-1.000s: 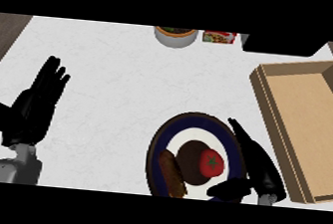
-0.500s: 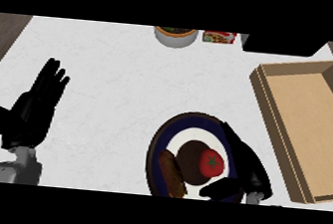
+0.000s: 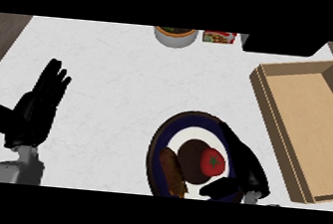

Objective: Pick the tomato from the plate and place it in the cardboard box

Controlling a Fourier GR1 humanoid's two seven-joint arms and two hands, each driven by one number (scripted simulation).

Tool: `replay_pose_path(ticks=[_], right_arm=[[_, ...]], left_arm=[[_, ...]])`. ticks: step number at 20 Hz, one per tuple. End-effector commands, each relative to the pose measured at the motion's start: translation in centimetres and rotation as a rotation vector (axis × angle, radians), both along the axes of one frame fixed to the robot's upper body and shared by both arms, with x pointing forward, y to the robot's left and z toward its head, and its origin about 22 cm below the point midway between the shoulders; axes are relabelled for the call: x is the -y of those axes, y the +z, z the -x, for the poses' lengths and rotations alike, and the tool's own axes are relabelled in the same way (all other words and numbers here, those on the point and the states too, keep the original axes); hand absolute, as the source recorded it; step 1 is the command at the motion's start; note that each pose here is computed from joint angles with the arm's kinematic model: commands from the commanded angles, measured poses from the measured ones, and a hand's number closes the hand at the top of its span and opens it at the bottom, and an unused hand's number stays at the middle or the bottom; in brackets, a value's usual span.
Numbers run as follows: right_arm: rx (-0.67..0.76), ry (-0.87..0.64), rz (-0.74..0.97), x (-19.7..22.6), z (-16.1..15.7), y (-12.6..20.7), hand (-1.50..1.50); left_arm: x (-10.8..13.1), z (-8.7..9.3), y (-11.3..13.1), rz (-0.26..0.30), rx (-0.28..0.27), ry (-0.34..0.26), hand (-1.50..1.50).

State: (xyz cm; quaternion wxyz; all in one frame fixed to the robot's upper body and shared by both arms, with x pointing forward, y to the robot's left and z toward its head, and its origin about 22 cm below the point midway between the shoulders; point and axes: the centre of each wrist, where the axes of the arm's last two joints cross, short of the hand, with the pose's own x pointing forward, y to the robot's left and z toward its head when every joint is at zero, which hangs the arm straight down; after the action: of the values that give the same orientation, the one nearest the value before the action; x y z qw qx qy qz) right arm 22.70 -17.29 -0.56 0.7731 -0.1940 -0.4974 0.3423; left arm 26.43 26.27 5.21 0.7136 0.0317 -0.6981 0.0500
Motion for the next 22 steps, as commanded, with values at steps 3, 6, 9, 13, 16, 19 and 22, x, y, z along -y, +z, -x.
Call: replay_pose_path(ticks=[3,6,9,13,16,19,22], right_arm=[[0.022,0.012,0.012,-3.0,2.1,-1.3,1.5],[0.085,0.093,0.061,-0.8,-0.1,-2.1,1.5],[0.117,0.091,0.114,-1.6,-0.1,-0.3,1.5],[0.166,0.051,0.114,-1.3,0.2,0.6,1.5],[0.202,0.189,0.301,-6.4,-0.6,0.6,1.5],[0.262,0.324,0.47,-11.0,-0.9,0.7,1.5],[0.336,0.302,0.482,-13.4,-1.3,2.1,1.5]], left_arm=[[0.6,0.1,-0.1,-0.011,0.0,0.008,0.0],[-0.1,-0.5,0.1,0.014,0.008,0.016,0.0],[0.4,-1.3,-1.1,-0.012,0.007,0.005,0.0],[-0.2,1.1,1.1,-0.019,-0.008,-0.004,0.0],[0.7,0.3,1.2,0.009,0.003,-0.016,0.0],[2.7,-0.4,0.9,0.001,0.011,-0.035,0.0],[-0.3,0.3,0.8,0.009,0.013,-0.016,0.0]])
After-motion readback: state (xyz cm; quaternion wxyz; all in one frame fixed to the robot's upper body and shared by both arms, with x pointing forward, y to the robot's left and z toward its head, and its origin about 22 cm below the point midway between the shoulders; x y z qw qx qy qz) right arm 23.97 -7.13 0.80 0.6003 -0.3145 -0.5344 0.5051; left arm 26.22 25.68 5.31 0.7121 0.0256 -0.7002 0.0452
